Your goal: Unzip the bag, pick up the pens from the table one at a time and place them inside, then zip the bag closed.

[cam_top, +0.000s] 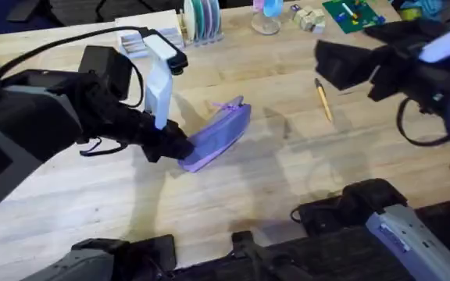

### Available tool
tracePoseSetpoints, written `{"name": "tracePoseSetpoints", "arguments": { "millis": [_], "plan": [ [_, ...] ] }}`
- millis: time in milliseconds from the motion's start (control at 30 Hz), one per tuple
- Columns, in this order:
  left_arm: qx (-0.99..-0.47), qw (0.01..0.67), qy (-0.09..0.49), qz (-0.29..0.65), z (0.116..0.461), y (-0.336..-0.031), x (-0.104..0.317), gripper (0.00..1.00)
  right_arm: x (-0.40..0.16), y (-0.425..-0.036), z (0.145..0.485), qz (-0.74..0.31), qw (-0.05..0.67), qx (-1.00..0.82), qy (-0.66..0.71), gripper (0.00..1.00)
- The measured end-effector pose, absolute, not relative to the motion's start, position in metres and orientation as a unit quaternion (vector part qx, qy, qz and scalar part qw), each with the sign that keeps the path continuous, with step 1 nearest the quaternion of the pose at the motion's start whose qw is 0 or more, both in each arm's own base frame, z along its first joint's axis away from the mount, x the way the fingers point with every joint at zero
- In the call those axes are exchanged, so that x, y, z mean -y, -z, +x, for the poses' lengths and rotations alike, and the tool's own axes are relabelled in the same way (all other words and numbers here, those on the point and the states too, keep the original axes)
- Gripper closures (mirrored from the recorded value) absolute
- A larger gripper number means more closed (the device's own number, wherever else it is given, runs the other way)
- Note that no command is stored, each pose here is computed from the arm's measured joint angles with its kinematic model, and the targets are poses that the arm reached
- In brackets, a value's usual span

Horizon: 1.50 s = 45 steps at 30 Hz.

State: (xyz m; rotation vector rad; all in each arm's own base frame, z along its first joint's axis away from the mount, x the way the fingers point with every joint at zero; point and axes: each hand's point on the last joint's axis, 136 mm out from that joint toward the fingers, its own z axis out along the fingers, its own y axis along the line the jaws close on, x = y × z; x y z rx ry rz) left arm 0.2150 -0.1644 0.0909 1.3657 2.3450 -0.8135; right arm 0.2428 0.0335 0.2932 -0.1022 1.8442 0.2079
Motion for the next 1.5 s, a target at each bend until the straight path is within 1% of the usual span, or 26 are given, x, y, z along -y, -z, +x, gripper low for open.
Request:
{"name": "tracePoseSetpoints", "arguments": {
  "millis": [300, 500, 733, 767, 800, 1167, 1433, 1500],
  "plan": [
    [-0.818, 0.154, 0.284, 0.476, 0.215, -0.091, 0.164, 0.957, -0.075, -0.262, 0.258, -0.100, 0.518, -0.826, -0.200, 0.004],
    [-0.818, 0.154, 0.284, 0.476, 0.215, -0.091, 0.164, 0.957, -0.106, -0.254, 0.267, -0.141, 0.468, -0.834, -0.254, 0.004],
    [-0.818, 0.154, 0.284, 0.476, 0.215, -0.091, 0.164, 0.957, -0.152, -0.241, 0.271, -0.229, 0.416, -0.833, -0.284, 0.004],
    [-0.818, 0.154, 0.284, 0.476, 0.215, -0.091, 0.164, 0.957, -0.178, -0.217, 0.270, -0.266, 0.368, -0.840, -0.297, 0.004],
    [-0.818, 0.154, 0.284, 0.476, 0.215, -0.091, 0.164, 0.957, -0.189, -0.200, 0.269, -0.278, 0.337, -0.847, -0.302, 0.005],
    [-0.818, 0.154, 0.284, 0.476, 0.215, -0.091, 0.164, 0.957, -0.201, -0.157, 0.271, -0.279, 0.269, -0.870, -0.305, 0.004],
    [-0.818, 0.154, 0.284, 0.476, 0.215, -0.091, 0.164, 0.958, -0.205, -0.140, 0.282, -0.277, 0.257, -0.875, -0.304, 0.005],
    [-0.818, 0.154, 0.284, 0.476, 0.215, -0.091, 0.164, 0.958, -0.206, -0.128, 0.284, -0.275, 0.242, -0.880, -0.303, 0.052]
  ]
}}
